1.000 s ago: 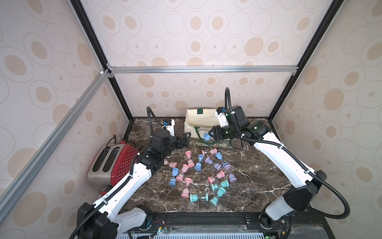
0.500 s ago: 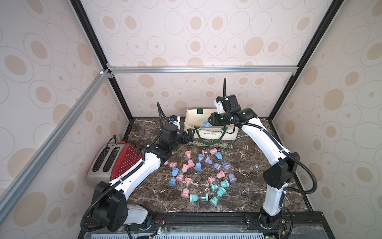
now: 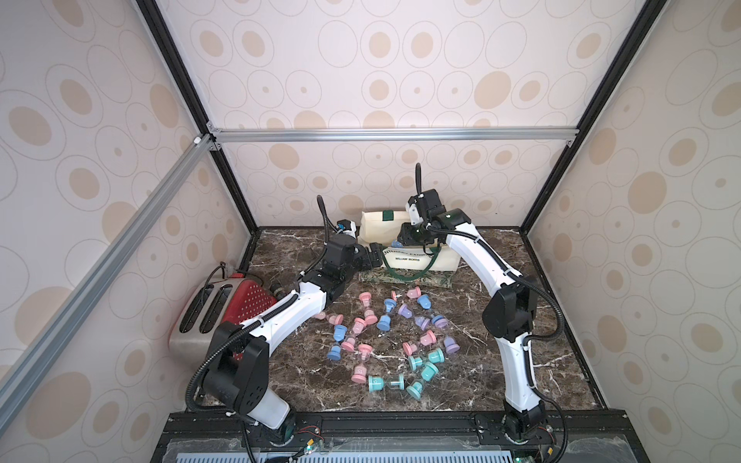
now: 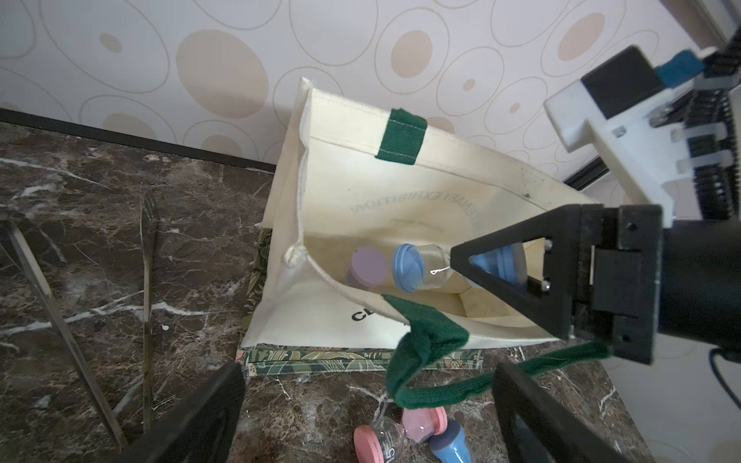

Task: Put the hourglass into the canvas bag
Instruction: Place the hourglass in the canvas bag.

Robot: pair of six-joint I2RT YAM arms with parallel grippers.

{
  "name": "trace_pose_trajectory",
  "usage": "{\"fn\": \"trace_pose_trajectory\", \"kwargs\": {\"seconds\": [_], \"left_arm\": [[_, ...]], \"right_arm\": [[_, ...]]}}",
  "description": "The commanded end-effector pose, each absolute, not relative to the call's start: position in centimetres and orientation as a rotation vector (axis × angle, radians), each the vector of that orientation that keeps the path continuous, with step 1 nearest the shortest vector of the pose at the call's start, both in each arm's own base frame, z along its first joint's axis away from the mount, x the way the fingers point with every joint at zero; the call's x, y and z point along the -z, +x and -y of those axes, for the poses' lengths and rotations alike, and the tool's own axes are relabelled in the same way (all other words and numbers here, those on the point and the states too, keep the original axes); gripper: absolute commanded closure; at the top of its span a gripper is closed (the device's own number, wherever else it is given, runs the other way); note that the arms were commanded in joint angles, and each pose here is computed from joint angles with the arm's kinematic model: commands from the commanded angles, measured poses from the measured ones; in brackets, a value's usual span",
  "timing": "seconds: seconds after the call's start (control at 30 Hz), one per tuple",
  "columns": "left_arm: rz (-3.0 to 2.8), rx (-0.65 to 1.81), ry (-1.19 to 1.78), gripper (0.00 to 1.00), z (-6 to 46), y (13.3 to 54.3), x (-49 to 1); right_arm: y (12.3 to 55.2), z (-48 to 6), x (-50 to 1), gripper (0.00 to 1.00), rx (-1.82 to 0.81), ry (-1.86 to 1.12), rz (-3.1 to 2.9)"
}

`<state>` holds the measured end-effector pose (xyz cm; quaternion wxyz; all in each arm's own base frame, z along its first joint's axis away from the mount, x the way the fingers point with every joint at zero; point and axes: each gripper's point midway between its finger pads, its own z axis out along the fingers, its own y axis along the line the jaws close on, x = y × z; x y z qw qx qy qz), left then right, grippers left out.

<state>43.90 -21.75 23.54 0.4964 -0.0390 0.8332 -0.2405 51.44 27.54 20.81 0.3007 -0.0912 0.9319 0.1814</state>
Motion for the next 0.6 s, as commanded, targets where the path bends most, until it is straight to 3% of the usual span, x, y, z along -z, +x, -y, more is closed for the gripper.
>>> {"fn": "trace_pose_trajectory", "kwargs": {"seconds": [0.0,0.57], "left_arm": [[-1.978,0.583,-0.128,0.03,21.9,44.8,-24.5],[-2.003,0.530,-0.162,0.03,21.0,44.7,-23.0]], "right_arm": [[52.0,-28.0,-21.8,0.96,-0.491,-0.288,-2.436],[52.8,-27.6,-15.4,0.89,-0.487,-0.264,-2.557]]}}
